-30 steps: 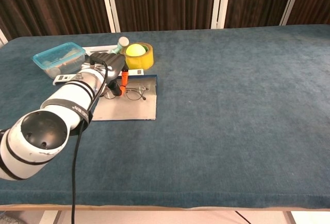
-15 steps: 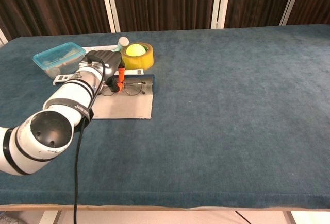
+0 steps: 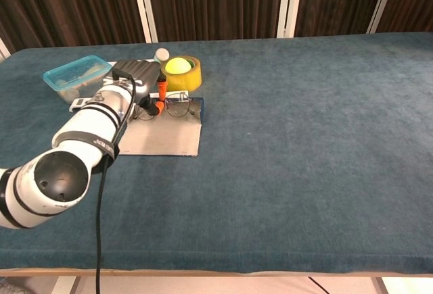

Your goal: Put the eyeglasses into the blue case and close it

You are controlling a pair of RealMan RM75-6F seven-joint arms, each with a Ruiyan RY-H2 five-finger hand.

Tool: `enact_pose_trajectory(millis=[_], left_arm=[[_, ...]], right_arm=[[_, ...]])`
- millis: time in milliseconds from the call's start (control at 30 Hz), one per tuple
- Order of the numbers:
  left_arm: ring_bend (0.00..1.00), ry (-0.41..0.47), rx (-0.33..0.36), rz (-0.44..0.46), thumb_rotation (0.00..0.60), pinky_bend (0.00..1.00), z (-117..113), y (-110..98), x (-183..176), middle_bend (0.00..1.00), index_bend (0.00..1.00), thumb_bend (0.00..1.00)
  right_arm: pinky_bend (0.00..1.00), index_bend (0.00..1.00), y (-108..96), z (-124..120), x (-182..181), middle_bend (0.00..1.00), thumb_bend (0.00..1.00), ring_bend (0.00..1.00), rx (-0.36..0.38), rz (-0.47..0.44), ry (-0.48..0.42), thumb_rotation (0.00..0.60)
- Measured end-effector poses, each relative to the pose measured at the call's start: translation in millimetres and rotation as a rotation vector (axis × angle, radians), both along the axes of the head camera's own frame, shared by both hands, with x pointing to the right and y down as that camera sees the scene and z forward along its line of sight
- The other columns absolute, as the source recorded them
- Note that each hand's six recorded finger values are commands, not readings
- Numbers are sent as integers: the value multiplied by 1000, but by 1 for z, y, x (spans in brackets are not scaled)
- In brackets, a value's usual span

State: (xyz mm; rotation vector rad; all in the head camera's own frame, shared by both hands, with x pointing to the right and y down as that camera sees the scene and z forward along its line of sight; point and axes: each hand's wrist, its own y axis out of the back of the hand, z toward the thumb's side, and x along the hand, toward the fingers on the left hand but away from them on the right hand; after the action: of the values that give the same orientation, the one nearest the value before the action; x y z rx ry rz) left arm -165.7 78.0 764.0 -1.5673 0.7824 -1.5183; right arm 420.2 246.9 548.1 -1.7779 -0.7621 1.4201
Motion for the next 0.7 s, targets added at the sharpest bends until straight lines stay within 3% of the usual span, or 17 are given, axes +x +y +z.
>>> enact_pose_trajectory(millis=[433,700], left_arm=[[152,-14,-15,4,600,201,5,2,-2,209,419,372],[141,28,-13,21,600,202,-3,6,5,171,247,370]], right_arm=[[0,0,-1,-2,1,0,226,0,4,4,-3,600],[0,0,0,-2,1,0,226,0,3,1,-4,600]])
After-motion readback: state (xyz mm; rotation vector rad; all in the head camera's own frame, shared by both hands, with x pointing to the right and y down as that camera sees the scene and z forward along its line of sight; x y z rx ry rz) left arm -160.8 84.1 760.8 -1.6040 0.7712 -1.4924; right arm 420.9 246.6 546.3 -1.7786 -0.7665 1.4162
